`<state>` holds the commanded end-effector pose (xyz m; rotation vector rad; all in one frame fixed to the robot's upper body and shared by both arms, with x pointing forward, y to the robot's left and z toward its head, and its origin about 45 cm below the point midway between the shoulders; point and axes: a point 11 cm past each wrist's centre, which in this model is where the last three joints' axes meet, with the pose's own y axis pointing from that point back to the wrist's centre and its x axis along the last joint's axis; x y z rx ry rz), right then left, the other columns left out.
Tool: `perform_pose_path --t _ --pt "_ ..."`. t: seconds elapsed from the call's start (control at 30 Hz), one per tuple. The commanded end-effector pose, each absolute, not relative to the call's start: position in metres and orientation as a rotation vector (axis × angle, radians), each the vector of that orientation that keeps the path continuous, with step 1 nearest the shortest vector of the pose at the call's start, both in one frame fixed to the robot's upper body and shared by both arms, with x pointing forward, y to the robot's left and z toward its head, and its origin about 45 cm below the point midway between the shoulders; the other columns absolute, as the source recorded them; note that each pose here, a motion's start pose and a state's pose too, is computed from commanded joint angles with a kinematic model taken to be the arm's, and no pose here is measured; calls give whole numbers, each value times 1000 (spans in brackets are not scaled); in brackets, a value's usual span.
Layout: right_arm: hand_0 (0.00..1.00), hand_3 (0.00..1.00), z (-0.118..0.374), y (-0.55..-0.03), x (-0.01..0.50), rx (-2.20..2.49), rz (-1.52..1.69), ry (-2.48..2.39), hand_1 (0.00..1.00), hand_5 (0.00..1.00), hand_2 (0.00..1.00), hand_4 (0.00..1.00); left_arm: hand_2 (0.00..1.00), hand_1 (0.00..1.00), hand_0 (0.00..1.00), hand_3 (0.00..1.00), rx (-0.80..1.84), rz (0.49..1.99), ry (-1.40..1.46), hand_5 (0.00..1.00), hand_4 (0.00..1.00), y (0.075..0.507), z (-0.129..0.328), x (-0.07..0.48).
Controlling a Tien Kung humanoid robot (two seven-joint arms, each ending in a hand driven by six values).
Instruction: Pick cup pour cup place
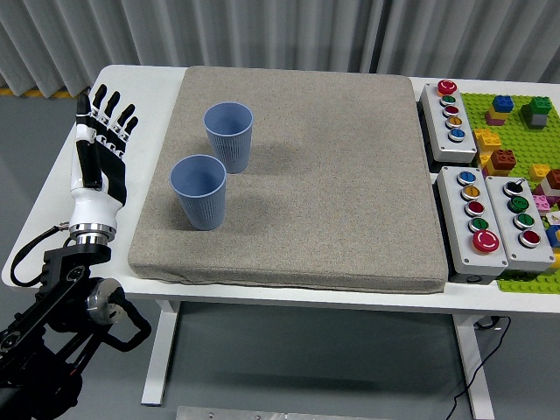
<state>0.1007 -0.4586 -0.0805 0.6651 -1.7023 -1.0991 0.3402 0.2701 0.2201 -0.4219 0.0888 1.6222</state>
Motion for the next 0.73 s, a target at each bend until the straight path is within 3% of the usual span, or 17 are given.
perform_pose_path --t 0.73 --pt "644 578 -80 -459 101 665 -1097 -1703 600 2 508 2 970 883 873 980 -408 1614 91 998 808 267 220 340"
